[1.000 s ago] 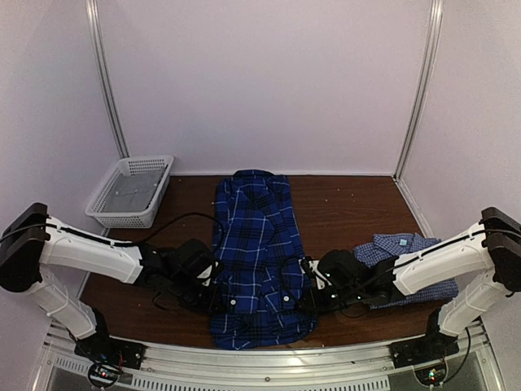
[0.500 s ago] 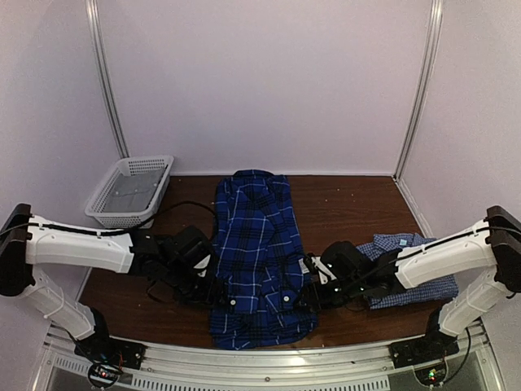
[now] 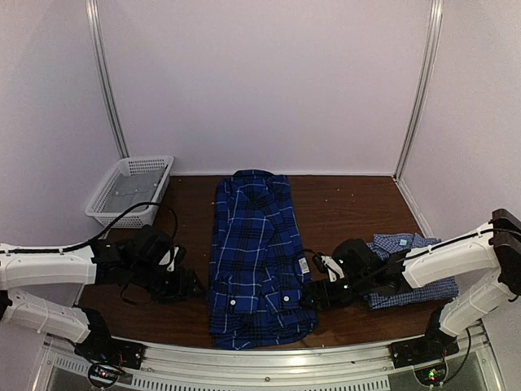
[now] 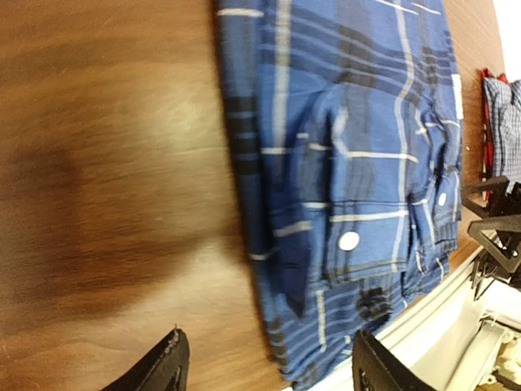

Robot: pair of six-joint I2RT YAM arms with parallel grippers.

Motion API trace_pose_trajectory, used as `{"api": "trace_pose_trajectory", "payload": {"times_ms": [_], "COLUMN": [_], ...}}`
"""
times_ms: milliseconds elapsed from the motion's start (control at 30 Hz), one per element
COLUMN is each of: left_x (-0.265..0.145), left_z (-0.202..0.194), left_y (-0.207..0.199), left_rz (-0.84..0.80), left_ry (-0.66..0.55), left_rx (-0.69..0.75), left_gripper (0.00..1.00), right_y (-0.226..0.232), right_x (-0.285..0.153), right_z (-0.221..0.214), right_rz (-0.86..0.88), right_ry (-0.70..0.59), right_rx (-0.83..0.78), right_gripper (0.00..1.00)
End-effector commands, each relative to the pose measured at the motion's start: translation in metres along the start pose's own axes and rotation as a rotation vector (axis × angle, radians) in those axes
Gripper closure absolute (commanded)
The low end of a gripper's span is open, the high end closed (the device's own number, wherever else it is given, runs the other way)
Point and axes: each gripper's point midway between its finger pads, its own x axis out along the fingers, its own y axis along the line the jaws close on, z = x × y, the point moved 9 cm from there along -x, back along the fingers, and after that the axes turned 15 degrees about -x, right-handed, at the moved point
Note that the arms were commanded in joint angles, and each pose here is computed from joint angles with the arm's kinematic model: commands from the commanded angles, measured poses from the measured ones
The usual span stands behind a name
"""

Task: Fold and stack the long sleeve shirts
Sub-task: Pick up the rectangle-folded shirt from the center of the board.

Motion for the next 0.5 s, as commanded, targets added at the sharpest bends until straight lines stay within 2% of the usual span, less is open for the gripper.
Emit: {"api": "trace_pose_trajectory", "payload": {"times_ms": [0,167,467], "left_x": [0.008,0.023,0.047], "left_z": [0.004,0.004,0.006], "left_y": [0.013,0.02,0.032], "left_rz": [-0.153,-0.176,-0.136], "left_ry": [0.025,0.077,0.132], "left_rx": [-0.048,-0.034,-0.065], "left_gripper": [0.32,0.34,0.48], "right_y": [-0.003,-0.007,-0.018], "right_x": [0.005,0.008,0.008], "right_z": [-0.005,-0.01,-0.023], "right_rz": [0.028,0.039,0.008], "right_ry": [-0.008,-0.024,-0.033], "right_rx": [0.04,0.1,0.185], "right_gripper": [0.25,0.27,0.33]}}
